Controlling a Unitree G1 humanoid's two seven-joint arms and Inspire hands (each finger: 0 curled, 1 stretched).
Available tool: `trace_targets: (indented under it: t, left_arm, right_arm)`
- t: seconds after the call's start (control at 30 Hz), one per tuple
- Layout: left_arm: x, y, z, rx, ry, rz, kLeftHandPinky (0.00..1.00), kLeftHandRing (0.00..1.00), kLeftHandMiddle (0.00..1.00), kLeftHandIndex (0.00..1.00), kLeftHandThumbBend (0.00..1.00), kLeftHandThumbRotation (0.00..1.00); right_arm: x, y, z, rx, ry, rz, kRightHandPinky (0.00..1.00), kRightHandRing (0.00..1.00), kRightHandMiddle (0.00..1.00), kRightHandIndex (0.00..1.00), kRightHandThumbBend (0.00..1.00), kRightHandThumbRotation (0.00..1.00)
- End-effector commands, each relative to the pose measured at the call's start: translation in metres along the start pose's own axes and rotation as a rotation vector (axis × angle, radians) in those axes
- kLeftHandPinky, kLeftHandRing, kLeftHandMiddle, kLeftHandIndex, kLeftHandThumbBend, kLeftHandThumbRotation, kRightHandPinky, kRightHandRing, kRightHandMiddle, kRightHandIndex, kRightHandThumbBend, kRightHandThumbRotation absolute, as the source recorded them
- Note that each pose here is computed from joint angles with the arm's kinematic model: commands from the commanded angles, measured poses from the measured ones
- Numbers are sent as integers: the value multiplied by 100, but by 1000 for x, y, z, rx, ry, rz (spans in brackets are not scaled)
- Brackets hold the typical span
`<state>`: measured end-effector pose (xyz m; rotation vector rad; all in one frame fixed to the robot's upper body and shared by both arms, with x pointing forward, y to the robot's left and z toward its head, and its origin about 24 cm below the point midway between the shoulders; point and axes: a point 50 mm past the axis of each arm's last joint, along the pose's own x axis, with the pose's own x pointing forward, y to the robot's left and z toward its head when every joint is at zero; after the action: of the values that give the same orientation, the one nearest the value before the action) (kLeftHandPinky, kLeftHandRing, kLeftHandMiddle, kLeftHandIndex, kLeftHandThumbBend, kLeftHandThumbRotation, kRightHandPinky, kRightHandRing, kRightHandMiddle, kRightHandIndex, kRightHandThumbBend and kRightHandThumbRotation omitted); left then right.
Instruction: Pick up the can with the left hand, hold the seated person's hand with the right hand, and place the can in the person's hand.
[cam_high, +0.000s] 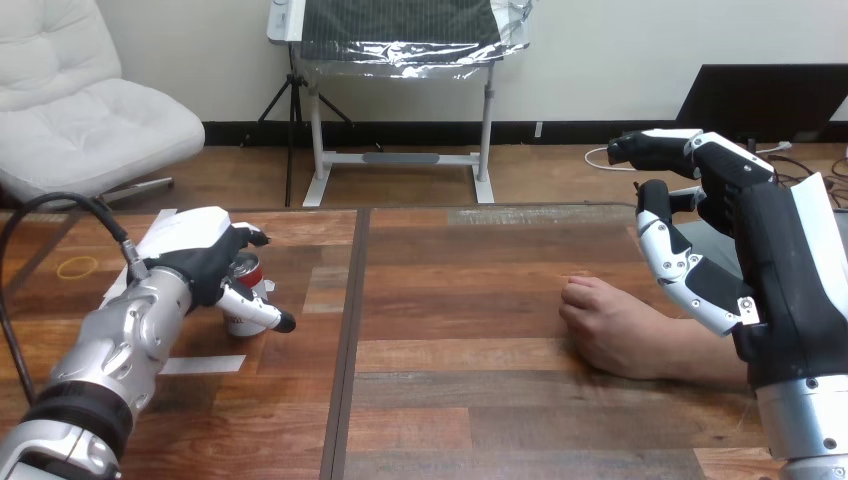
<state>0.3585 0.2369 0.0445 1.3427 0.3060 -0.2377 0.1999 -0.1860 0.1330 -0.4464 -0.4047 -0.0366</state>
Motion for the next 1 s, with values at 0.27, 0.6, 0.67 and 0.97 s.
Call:
trace_targets:
  t: [0.27, 0.6, 0.67, 0.97]
  left_arm:
    - [4, 26, 2, -61, 19, 96, 70, 79, 85, 82, 79, 31]
    - [4, 21, -3, -146, 44, 112, 70, 79, 83, 79, 73, 27]
    - [3, 20, -4, -154, 45, 116, 70, 78, 83, 79, 72, 25]
    - [2, 17, -7, -200, 46, 128, 66, 74, 79, 78, 71, 22]
  right_arm:
    - [9, -8, 16, -27, -98, -15, 56, 76, 74, 64, 14, 0]
    - [9, -8, 17, -27, -95, -13, 56, 76, 73, 64, 15, 0]
    - [8, -9, 17, -26, -95, -12, 56, 76, 73, 64, 15, 0]
    - [8, -10, 16, -26, -99, -8, 56, 75, 71, 62, 14, 0]
